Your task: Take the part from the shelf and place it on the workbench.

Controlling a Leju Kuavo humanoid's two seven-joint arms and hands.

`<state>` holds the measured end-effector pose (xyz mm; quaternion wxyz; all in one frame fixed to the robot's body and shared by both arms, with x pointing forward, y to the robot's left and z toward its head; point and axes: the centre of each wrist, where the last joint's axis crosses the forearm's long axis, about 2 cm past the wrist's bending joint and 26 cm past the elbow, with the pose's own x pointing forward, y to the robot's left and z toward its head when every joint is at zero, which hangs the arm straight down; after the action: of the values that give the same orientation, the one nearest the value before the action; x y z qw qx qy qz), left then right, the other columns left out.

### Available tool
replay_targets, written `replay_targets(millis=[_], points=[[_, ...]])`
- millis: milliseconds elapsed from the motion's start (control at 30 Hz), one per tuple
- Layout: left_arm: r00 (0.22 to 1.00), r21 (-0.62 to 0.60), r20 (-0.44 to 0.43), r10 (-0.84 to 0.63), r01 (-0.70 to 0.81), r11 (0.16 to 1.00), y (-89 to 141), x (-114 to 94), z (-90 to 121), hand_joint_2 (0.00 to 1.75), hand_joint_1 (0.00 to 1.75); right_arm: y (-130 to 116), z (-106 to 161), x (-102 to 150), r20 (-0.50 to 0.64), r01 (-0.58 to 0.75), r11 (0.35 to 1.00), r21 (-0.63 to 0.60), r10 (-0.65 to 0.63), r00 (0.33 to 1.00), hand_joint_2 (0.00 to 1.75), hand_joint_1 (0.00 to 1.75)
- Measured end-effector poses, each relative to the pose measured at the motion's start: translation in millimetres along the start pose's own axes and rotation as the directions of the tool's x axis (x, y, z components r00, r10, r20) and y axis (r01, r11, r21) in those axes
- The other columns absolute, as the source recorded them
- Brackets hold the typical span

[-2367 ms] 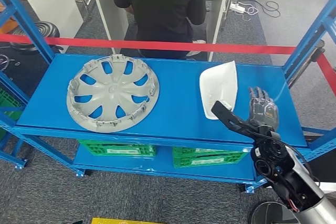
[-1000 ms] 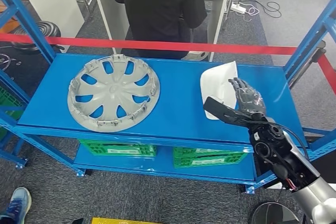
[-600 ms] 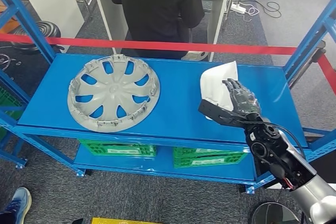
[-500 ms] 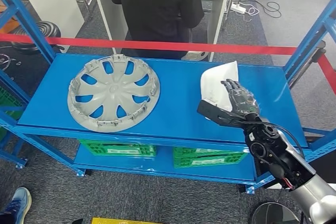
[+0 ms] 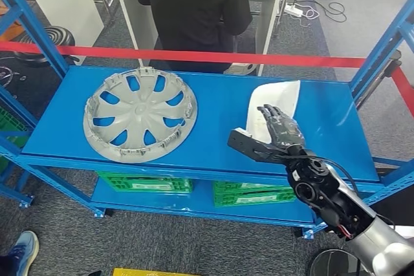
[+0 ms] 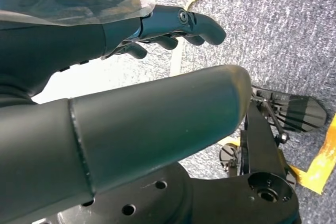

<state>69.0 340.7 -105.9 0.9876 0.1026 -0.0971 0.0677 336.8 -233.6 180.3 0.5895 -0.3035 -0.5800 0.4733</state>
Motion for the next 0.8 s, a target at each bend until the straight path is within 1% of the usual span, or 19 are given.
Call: replay_targets(millis=[300,567,800], points=[[1.0,0.0,-0.001,0.0,0.0,1.0,0,-1,0,0.0,0.0,6,1,11,0.012,0.002,1.0,0.007,-0.002,1.0,1.75,0.0],[1.0,0.001,-0.001,-0.001,0.001,1.0,1,-1,0,0.0,0.0,9,2,15,0.002,0.001,1.0,0.008,-0.002,1.0,1.75,0.0],[1.0,0.003,-0.008,0.001,-0.001,1.0,1,-1,0,0.0,0.0,11,3,15,-0.058,-0.005,1.0,-0.005,0.004,0.998,1.75,0.0]])
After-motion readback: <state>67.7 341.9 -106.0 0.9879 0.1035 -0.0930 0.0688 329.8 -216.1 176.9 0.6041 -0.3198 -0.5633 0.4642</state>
